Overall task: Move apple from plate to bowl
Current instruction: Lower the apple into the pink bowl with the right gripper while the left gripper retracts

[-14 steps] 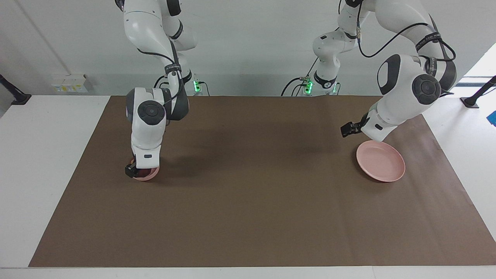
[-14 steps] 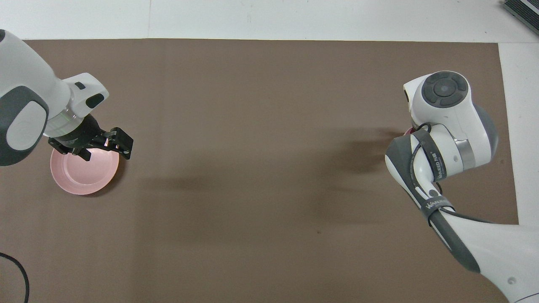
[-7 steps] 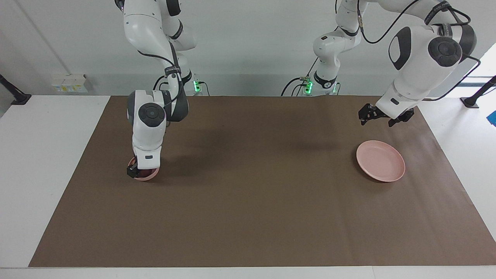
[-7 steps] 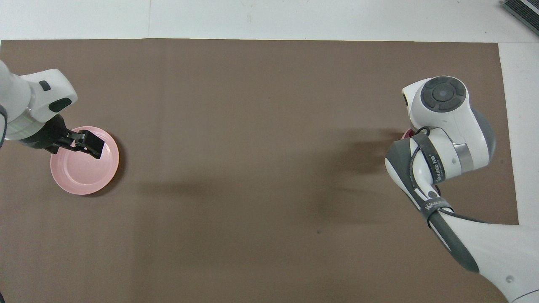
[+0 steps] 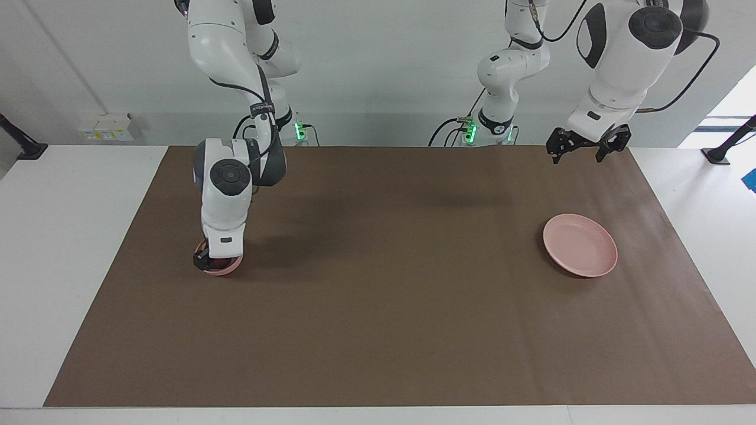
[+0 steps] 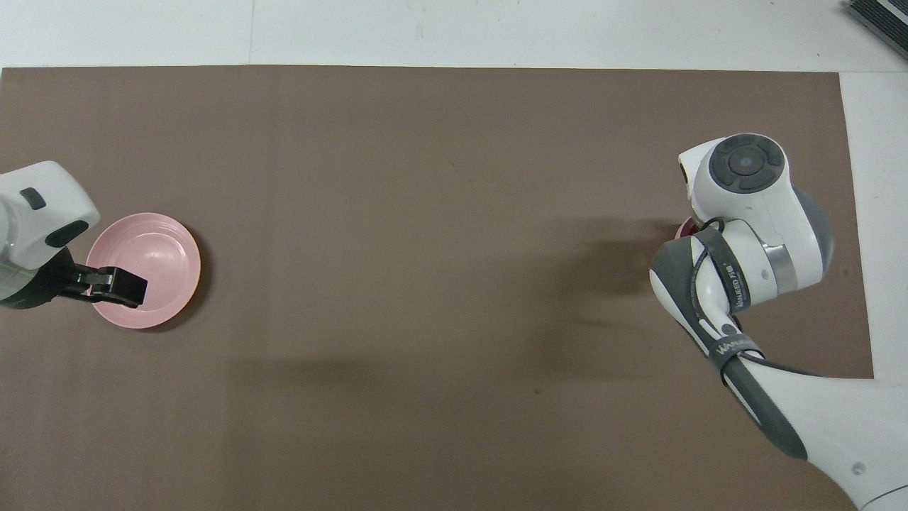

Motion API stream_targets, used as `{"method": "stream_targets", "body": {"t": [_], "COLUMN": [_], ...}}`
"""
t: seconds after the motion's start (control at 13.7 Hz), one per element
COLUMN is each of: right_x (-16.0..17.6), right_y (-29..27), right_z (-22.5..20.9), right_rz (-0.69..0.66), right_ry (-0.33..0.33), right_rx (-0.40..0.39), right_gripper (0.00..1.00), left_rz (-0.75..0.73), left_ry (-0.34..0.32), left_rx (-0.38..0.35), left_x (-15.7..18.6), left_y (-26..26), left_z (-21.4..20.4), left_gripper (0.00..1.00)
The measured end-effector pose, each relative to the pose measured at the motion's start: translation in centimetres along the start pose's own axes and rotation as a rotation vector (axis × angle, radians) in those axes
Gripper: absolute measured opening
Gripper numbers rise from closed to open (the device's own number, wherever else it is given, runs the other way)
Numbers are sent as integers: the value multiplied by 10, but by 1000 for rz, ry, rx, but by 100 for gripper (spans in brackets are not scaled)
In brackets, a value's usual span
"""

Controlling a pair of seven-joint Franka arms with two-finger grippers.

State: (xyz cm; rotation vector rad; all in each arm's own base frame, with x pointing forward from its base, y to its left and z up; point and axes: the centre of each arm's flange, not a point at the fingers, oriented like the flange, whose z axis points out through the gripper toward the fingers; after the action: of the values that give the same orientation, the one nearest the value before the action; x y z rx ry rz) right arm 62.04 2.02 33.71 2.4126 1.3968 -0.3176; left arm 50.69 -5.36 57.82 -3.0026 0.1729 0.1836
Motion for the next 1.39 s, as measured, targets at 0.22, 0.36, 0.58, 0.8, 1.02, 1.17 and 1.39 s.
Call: {"method": "stream_targets", "body": {"t": [0.22, 0.36, 0.58, 0.8, 1.02, 1.17, 1.39], "right_x": [0, 0, 0, -1, -5, -10, -20], "right_y": [0, 0, 1, 4, 10, 13, 12], "right_z": [0, 0, -1, -10, -37, -58, -85], "right_rz": [1, 1, 7, 74, 217, 344, 589], "right_ry": [0, 0, 1, 19, 91, 140, 228], "right_rx": [0, 0, -2, -8, 6, 27, 156], "right_gripper": [85, 92, 100, 100, 100, 100, 100], "left_rz": [-47, -54, -49, -54, -83, -91, -88], "left_ry": [19, 55, 82, 78, 87, 96, 114], "left_rx": [-60, -73, -126, -143, -157, -164, -168], "left_x": [-1, 3, 17, 23, 20, 18, 17], "left_y": [-25, -32, -36, -43, -61, -67, -67], "left_z": [-5, -17, -33, -32, -35, -39, -48], "left_gripper": [100, 100, 100, 100, 100, 100, 100]}}
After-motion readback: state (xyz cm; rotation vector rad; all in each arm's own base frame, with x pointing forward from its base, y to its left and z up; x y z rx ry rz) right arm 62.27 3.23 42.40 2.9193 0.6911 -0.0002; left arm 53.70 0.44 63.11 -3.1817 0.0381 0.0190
